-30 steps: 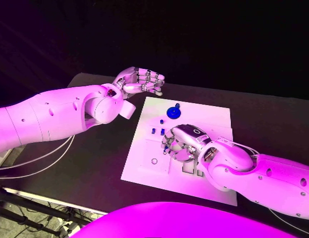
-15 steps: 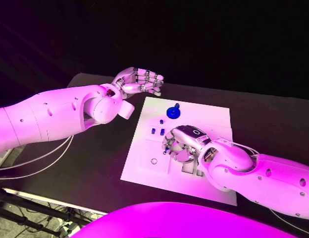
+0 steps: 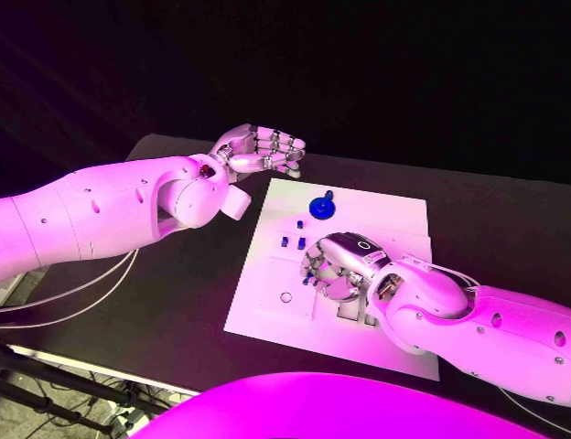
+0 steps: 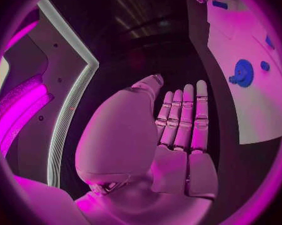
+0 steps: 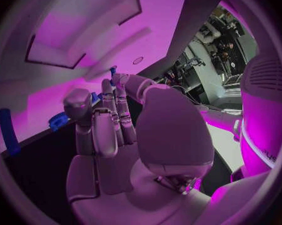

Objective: Assemble the parts on the task board

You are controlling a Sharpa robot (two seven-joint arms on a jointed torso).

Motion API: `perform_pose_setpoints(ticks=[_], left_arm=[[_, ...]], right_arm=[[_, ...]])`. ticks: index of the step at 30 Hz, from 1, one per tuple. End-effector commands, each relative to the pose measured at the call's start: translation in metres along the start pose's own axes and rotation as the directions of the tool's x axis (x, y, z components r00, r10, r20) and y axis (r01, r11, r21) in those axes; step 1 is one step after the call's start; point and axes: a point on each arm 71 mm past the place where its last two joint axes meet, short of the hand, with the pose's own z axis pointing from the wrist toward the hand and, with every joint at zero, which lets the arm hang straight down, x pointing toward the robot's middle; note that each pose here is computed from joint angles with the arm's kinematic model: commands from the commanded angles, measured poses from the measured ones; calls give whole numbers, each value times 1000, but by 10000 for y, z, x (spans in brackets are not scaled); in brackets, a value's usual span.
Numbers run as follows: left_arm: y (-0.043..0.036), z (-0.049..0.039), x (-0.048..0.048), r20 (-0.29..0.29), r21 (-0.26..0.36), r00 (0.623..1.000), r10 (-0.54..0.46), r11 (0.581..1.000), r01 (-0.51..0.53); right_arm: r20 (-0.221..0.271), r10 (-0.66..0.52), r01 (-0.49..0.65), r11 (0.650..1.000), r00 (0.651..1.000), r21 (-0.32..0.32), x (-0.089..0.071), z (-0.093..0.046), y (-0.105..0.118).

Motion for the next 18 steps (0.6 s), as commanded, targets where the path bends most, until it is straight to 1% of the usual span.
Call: perform_pose_setpoints(ticks=[1,11,18], left_arm=[[-8,5,25,-20,2,1000,-11,1000,11],[-4,15,42,-27,0,1000,-13,1000,13],[-4,34,77,-36,0,999,-16,1000,16]], right_arm=[[-26,-13,13,1000,1000,-4,32,-2,5],[-42,-16,15,1000,999,-6,54,-4,25],[-47,-43,43,999,998,9,62,11,19]])
